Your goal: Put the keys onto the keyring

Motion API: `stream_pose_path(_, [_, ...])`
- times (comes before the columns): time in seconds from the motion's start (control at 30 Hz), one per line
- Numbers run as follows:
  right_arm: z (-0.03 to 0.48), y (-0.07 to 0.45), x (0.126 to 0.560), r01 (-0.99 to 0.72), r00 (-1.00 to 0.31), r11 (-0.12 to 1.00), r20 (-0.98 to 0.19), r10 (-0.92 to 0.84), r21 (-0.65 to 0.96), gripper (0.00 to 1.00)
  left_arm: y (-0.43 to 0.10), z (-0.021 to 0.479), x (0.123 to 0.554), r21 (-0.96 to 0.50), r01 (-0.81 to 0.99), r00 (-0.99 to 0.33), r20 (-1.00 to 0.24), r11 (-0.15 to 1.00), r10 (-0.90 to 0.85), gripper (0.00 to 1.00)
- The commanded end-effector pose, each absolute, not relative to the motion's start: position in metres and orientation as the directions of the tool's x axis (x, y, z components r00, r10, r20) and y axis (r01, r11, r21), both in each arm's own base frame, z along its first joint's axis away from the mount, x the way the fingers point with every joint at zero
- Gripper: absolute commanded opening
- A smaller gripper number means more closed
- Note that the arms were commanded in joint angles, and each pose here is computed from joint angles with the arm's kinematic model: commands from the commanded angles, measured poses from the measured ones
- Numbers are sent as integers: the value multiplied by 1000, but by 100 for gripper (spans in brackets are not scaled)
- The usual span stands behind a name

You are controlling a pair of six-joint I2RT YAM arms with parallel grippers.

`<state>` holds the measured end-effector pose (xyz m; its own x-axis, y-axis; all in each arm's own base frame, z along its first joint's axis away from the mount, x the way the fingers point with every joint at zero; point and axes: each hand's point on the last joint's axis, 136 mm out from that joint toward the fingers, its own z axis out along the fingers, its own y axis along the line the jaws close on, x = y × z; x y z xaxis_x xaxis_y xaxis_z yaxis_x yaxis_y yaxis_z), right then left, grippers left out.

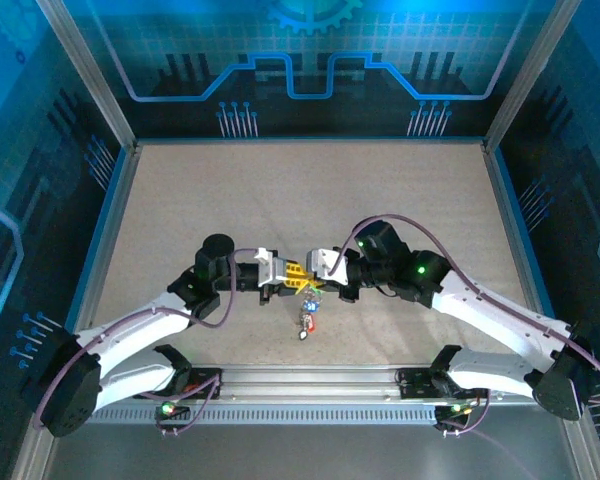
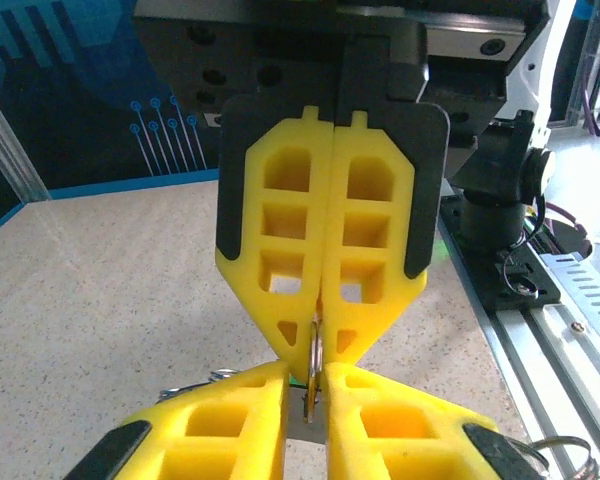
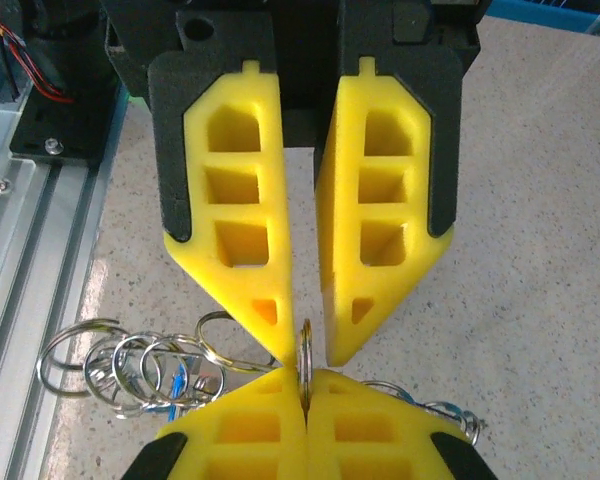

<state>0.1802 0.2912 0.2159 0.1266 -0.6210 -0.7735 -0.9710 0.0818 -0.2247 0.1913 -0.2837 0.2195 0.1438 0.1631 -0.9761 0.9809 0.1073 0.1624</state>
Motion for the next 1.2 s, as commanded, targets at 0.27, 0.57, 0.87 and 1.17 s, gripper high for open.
stream_pose_path(0.27, [218, 300, 188, -944, 163, 91, -685, -710, -319, 0, -283, 227, 197, 180, 972, 155, -975, 154, 162, 18])
stream_pose_path(0.57, [242, 305, 185, -940, 185, 115, -764, -618, -321, 0, -284, 217, 198, 159, 976, 127, -969, 145, 211, 18])
stream_pose_path(0.87, [245, 303, 178, -948, 189, 100, -786, -589, -302, 0, -284, 215, 192, 169, 980, 143, -964, 104, 222, 0])
stream_pose_path(1.17, [239, 290, 179, -960, 146, 120, -816, -559, -255, 24, -284, 226, 182, 201, 977, 189, -971, 75, 147, 0])
